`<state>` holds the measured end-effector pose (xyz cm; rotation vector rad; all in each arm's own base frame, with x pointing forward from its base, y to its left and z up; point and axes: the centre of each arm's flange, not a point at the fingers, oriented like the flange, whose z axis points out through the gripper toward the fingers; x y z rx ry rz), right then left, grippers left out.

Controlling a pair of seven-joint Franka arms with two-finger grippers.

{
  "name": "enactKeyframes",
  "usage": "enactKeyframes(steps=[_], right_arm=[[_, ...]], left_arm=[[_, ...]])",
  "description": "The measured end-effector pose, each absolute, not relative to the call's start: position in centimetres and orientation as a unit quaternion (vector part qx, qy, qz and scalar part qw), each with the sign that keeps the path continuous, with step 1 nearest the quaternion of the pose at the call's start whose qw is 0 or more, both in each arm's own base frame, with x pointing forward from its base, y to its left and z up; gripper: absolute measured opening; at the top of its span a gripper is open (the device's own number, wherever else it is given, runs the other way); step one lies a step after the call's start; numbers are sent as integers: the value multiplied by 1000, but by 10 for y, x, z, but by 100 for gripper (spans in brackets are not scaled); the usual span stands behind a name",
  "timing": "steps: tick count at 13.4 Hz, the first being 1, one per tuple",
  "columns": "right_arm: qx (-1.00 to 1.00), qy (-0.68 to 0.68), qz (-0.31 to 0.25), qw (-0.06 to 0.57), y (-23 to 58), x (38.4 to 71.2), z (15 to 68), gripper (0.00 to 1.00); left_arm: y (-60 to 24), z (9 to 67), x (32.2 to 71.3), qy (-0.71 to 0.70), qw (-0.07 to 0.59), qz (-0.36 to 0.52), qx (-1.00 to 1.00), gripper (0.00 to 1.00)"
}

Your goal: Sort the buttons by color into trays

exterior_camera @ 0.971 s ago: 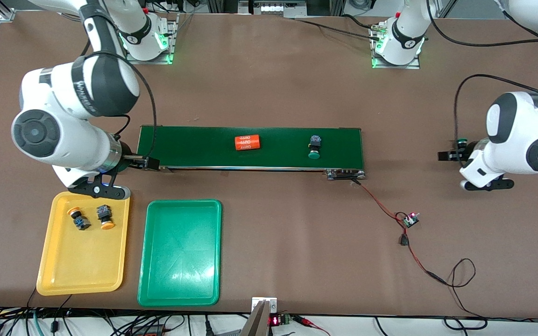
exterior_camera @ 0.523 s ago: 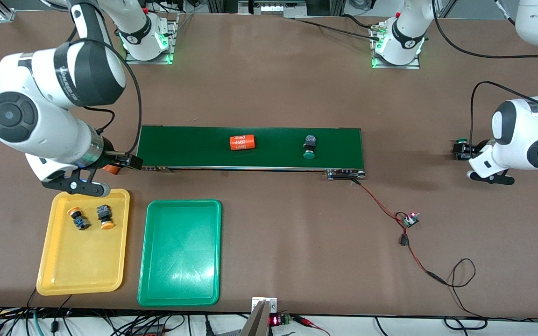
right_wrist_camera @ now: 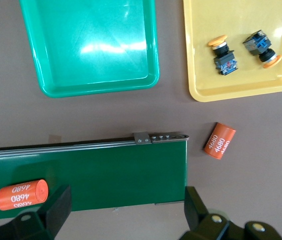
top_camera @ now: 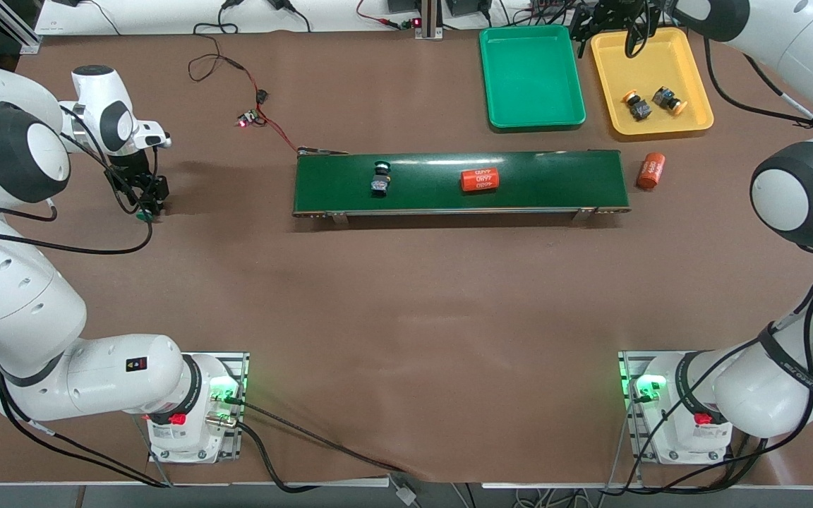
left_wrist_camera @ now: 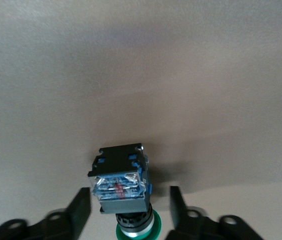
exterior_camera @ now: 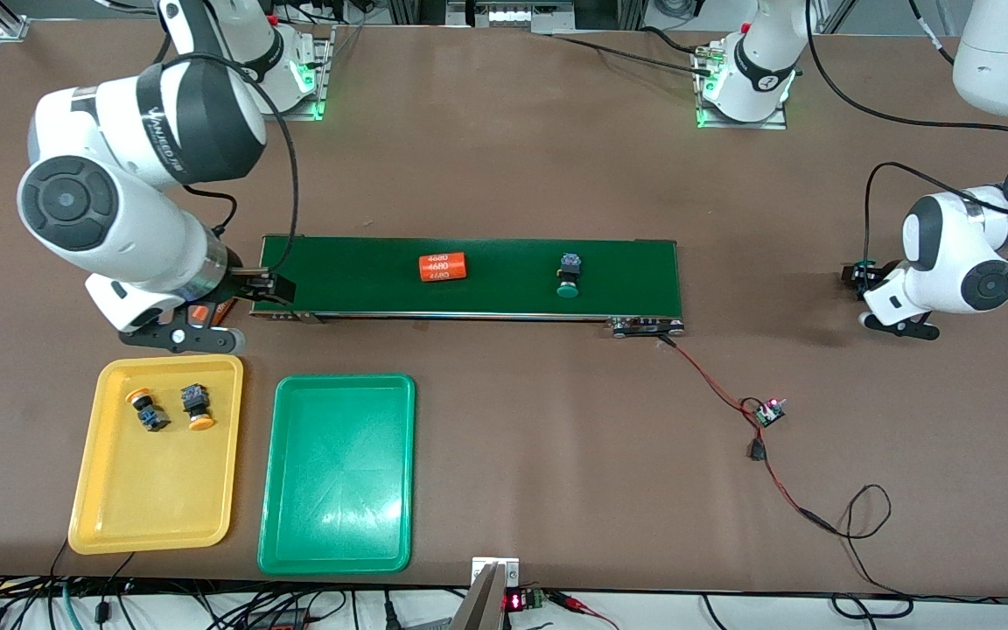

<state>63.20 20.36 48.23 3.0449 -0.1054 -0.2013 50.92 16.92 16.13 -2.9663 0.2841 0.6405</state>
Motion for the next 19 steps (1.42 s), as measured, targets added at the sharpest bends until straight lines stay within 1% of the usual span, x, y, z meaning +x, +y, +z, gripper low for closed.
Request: enactKeyframes(steps=[1,2,5,7,10,12,14,19], right_arm=[[996,-33,-68,45,205,631,480,100],[996,-31,-70,46,206,631,478,100],[996,-21,-74,47,215,627,473,100],[996,-14,-76,49,224,624,469,100],[995,-5,-80,51,236,620,463,100],[995,-1,-82,51,245,616,461,100],[995,-3,-84,49,257,612,458,100],[995,5,-90,51,274,607,447,100]], left_arm=[[169,161,509,93,47,211,-972,55],[169,161,510,93,47,210,-972,41],[170,176,518,92,51,197,-975,41],[154,207,532,97,45,201,-974,41],[86,273,564,96,-13,221,-970,41],[38,300,578,91,-30,217,-971,41],[-21,306,582,71,-48,213,-973,41],[-161,312,578,0,-121,215,-969,41]])
